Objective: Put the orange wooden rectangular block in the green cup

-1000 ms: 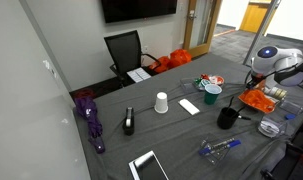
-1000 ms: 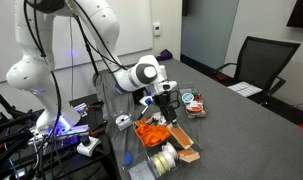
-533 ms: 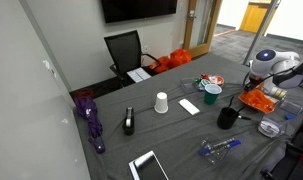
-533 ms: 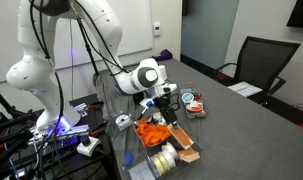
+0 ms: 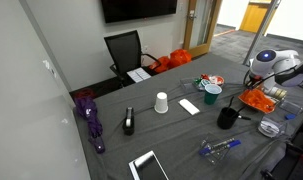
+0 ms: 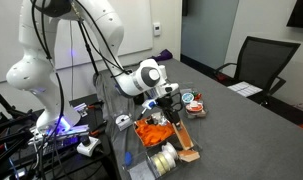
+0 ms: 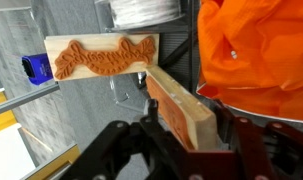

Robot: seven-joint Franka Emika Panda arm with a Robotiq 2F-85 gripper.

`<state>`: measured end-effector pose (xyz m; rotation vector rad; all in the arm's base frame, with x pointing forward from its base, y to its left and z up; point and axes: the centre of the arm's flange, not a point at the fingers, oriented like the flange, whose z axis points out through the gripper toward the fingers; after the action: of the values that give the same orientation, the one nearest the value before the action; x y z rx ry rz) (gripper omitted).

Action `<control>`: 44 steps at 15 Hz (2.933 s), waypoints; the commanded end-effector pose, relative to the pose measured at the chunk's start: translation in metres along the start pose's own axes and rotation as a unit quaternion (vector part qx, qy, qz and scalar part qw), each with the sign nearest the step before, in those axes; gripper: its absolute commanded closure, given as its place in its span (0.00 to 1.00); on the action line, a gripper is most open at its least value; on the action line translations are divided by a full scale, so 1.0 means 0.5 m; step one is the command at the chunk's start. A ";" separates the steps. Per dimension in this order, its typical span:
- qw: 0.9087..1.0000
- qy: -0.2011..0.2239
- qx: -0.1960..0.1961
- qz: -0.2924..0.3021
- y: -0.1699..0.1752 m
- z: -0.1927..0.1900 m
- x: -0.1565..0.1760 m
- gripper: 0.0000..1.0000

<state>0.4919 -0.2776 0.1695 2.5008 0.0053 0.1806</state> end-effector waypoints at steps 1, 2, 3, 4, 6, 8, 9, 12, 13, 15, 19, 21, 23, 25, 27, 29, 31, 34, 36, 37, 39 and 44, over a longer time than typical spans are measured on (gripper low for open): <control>1.000 0.014 -0.009 0.000 0.002 0.015 0.000 0.72; 1.000 0.015 -0.009 0.002 0.003 0.012 0.002 0.80; 1.000 0.016 -0.010 0.003 0.004 0.010 0.003 0.86; 1.000 0.017 -0.012 0.004 0.009 0.008 0.006 0.92; 1.000 0.015 -0.016 0.003 0.015 0.007 0.012 0.95; 1.000 0.009 -0.018 0.000 0.016 0.004 0.013 0.94; 1.000 0.008 -0.019 -0.001 0.017 0.002 0.014 0.93; 1.000 0.007 -0.016 -0.003 0.020 -0.007 0.014 0.93; 1.000 0.009 -0.014 -0.002 0.022 -0.011 0.014 0.93; 1.000 0.015 -0.008 0.004 0.029 -0.032 0.014 0.93; 0.999 0.039 -0.005 0.023 0.052 -0.086 0.019 0.93; 0.998 0.054 0.001 0.033 0.066 -0.115 0.023 0.93; 0.997 0.065 0.008 0.043 0.075 -0.141 0.027 0.93; 0.995 0.076 0.022 0.056 0.078 -0.168 0.035 0.93; 0.993 0.082 0.036 0.073 0.075 -0.191 0.042 0.93; 0.992 0.082 0.049 0.085 0.071 -0.207 0.045 0.93; 0.990 0.078 0.075 0.092 0.065 -0.226 0.039 0.93; 0.987 0.065 0.112 0.091 0.051 -0.249 0.024 0.93; 0.985 0.060 0.132 0.089 0.044 -0.270 0.009 0.93; 0.984 0.059 0.140 0.088 0.042 -0.281 0.004 0.93; 0.982 0.060 0.158 0.088 0.041 -0.309 -0.007 0.93; 0.970 0.080 0.207 0.101 0.066 -0.383 -0.026 0.93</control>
<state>0.4690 -0.1951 0.3057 2.8377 -0.1751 0.4871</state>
